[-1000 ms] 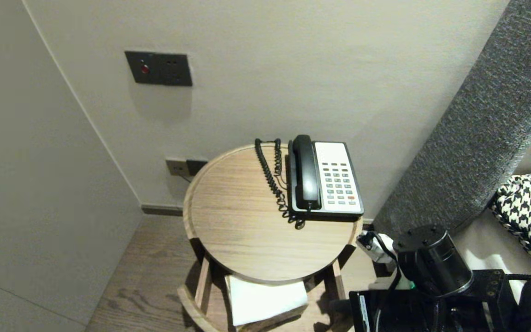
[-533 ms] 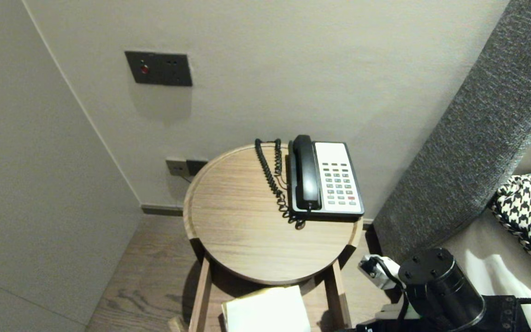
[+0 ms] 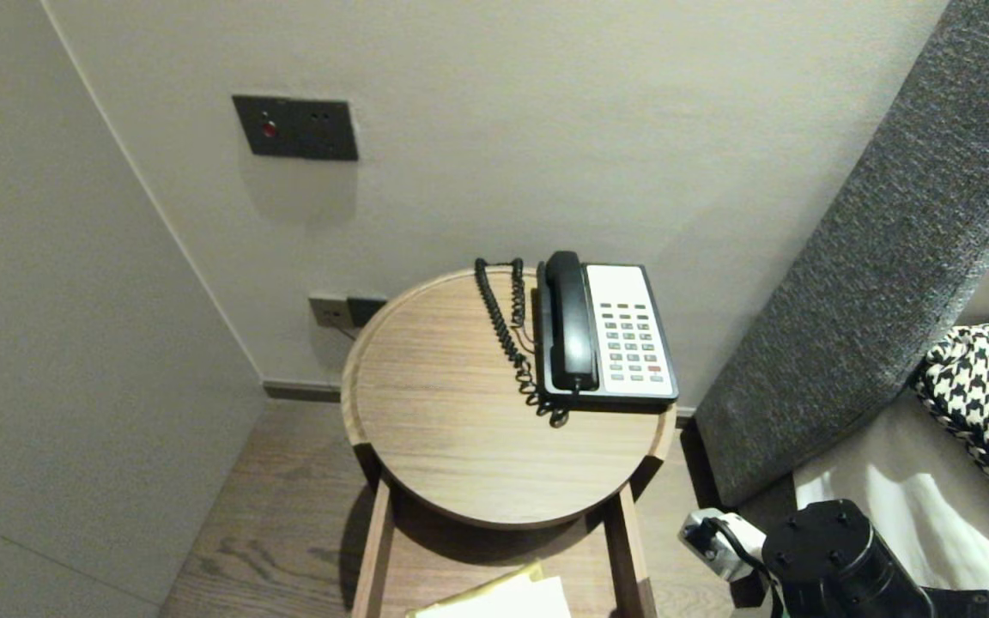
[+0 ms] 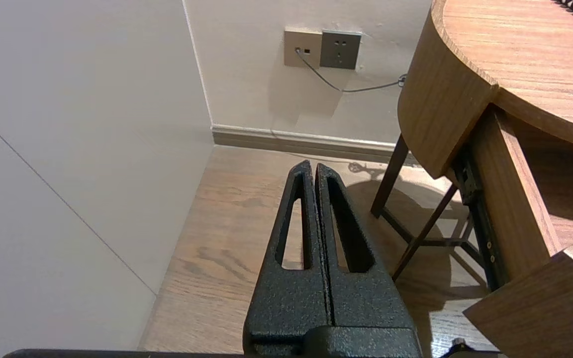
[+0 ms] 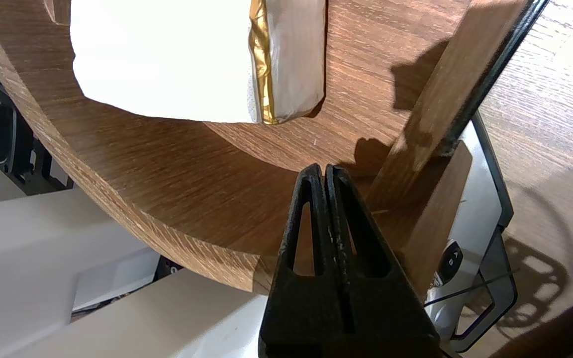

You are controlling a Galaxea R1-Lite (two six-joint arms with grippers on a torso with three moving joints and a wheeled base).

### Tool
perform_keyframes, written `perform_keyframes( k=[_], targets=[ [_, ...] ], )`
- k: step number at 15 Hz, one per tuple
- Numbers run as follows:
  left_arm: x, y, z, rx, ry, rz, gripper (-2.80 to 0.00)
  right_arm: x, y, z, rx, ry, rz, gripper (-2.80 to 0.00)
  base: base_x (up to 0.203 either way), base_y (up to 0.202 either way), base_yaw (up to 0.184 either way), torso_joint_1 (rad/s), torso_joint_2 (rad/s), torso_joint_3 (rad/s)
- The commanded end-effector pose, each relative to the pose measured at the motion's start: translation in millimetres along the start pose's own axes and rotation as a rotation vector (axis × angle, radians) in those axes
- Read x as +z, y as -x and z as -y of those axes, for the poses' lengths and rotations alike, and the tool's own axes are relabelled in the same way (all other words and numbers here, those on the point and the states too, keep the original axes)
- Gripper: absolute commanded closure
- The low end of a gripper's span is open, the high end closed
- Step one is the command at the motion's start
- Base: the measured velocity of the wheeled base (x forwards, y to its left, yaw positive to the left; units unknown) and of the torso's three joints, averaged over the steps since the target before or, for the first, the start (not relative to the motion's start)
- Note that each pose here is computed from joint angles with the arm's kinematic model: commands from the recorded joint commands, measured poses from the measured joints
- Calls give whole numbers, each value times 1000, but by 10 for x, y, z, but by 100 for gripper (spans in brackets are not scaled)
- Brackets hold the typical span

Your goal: Open the nightstand drawer

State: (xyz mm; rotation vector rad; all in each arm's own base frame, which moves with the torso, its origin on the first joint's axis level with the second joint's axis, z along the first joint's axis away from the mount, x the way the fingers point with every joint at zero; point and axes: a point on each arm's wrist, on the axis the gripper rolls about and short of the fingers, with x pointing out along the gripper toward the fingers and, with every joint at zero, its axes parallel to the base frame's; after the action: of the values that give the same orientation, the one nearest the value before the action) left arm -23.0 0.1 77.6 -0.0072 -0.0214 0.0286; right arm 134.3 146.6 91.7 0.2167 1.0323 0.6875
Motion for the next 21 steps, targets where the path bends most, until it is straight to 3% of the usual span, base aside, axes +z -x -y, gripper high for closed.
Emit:
perform_keyframes(
  k=[1,7,12,21],
  targets=[
    [-1,0,0,0,1,0,0,-55,30,-13,12,11,-8,0,0,0,0,0,0,0],
    [0,0,0,0,1,1,0,-205,77,-21,27,42,-43,0,0,0,0,0,0,0],
    [-1,0,0,1,1,0,0,-169,78,-29,26,29,-29,0,0,0,0,0,0,0],
    [7,2,0,2,1,3,0,352,757,-9,-20,-96,293,0,0,0,0,0,0,0]
  ],
)
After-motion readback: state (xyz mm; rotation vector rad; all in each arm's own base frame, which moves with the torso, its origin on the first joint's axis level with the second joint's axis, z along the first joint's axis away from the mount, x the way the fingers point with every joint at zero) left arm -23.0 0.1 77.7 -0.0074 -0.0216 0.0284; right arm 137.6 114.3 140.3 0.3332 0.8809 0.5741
